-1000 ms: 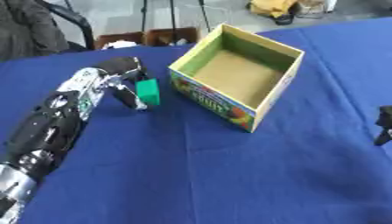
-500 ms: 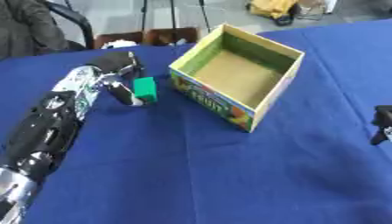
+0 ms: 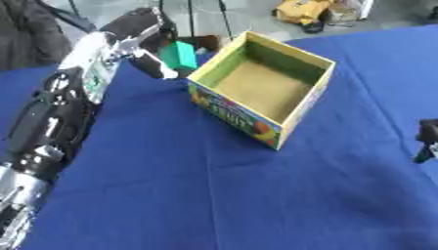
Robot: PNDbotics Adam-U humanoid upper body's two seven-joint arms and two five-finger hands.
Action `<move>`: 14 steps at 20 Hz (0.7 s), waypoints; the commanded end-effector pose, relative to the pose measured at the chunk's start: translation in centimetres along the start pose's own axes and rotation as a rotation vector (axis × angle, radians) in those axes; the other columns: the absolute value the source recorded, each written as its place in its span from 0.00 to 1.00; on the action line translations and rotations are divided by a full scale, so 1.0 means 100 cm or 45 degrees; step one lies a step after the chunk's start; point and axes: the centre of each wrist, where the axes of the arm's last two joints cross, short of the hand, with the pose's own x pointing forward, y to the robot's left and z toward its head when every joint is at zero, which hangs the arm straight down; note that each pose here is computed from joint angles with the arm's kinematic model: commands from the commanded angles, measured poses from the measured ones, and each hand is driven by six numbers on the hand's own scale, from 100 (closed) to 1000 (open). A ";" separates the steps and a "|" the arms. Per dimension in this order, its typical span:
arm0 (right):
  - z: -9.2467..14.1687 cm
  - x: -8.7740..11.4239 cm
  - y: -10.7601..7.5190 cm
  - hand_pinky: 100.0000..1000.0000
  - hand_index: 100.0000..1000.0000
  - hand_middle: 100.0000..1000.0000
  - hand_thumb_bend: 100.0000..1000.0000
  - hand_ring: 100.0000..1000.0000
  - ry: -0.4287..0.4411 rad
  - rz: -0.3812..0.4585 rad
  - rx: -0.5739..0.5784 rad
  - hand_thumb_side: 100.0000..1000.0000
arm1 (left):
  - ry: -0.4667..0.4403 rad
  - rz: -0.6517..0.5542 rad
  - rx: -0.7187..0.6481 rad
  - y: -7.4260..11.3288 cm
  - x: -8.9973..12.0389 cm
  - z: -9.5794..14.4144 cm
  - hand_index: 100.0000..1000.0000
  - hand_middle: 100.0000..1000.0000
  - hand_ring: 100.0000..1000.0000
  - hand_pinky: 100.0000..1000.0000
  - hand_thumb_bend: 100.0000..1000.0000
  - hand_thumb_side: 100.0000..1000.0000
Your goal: Pick up objects on the table and place them in the box.
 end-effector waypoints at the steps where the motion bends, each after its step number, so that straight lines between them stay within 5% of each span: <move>1: -0.006 0.007 -0.001 0.36 0.69 0.47 0.27 0.34 -0.037 0.006 0.017 0.51 | -0.049 0.002 0.036 0.009 0.014 -0.013 0.37 0.28 0.37 0.48 0.58 0.27; 10: -0.011 0.011 0.004 0.36 0.69 0.47 0.27 0.34 -0.061 -0.004 0.048 0.51 | -0.135 -0.059 0.000 -0.017 0.046 -0.034 0.43 0.31 0.39 0.50 0.60 0.30; 14: -0.012 0.012 0.004 0.36 0.69 0.47 0.27 0.34 -0.064 -0.007 0.049 0.51 | -0.163 -0.090 -0.044 -0.028 0.051 -0.036 0.58 0.44 0.48 0.55 0.72 0.42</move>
